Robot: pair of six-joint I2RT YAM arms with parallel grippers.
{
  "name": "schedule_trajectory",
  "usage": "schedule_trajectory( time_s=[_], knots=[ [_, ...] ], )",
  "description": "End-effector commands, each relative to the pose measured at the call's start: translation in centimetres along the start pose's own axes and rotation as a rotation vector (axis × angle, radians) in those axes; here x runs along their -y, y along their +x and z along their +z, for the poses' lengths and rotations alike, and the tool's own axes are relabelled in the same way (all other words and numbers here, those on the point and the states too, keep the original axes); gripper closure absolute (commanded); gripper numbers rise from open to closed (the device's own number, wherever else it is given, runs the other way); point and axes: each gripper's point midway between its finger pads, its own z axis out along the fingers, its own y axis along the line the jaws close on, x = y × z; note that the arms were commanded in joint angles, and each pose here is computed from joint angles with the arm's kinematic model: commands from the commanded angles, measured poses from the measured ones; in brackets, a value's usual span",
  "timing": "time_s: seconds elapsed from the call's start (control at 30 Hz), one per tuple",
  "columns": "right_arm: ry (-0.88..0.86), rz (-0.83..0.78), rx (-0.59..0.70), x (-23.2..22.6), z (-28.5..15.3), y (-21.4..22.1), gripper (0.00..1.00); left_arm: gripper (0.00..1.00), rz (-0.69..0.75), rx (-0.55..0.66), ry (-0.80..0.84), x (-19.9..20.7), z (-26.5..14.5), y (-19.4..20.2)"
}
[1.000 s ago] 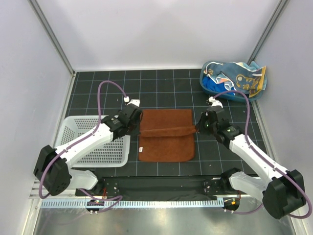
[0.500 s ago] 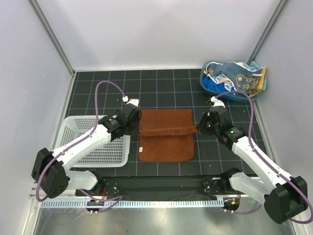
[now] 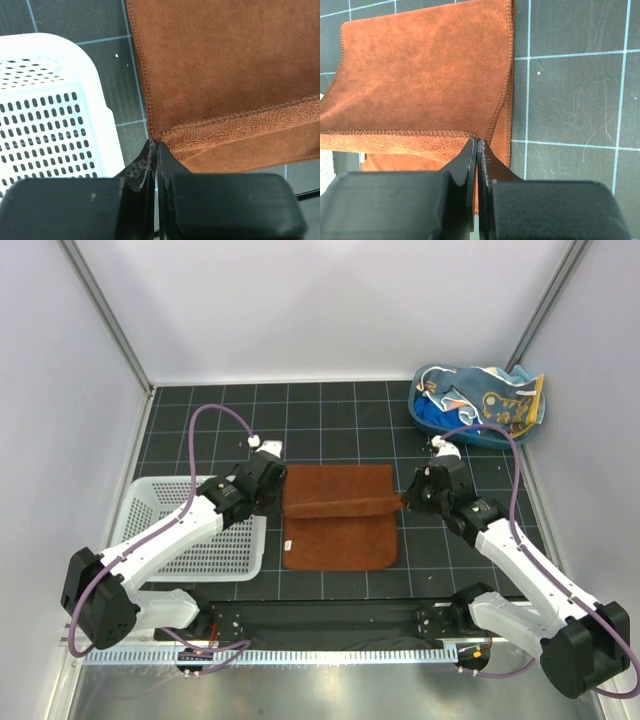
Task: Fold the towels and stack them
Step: Fold the towel
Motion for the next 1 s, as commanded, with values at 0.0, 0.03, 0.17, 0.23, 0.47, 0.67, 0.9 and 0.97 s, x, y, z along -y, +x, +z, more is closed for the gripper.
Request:
schedule_trajectory(
  time_s=[0.0, 0.03, 0.17, 0.23, 0.47, 0.67, 0.9, 0.97],
  knots=[
    [0.006, 0.003, 0.012, 0.5, 0.2, 0.6, 0.99, 0.97, -0.004, -0.007, 0.007, 0.0, -0.1, 0.5],
    [0.01, 0.006, 0.007, 0.6, 0.3, 0.9, 0.99, 0.97, -0.006, -0.011, 0.017, 0.2, 0.2, 0.6],
    [0.015, 0.017, -0.02, 1.2, 1.2, 2.3, 0.99, 0.97, -0.004, -0.048, 0.018, 0.1, 1.2, 2.1],
    [0.024, 0.022, -0.041, 1.7, 1.7, 3.4, 0.99, 0.96, 0.002, -0.059, 0.016, 0.2, 1.5, 2.6],
    [0.038, 0.035, -0.112, 2.7, 3.2, 6.2, 0.99, 0.96, 0.018, -0.121, -0.002, 0.0, 3.6, 5.0],
    [0.036, 0.036, -0.145, 3.0, 3.6, 7.6, 0.99, 0.92, 0.027, -0.151, -0.014, -0.1, 4.5, 6.4],
    [0.051, 0.038, -0.174, 3.1, 4.1, 8.5, 0.94, 0.82, 0.032, -0.17, -0.025, -0.3, 5.0, 7.2],
    [0.06, 0.043, -0.174, 3.3, 4.2, 8.5, 0.9, 0.77, 0.034, -0.172, -0.023, -0.3, 5.0, 7.3]
  ],
)
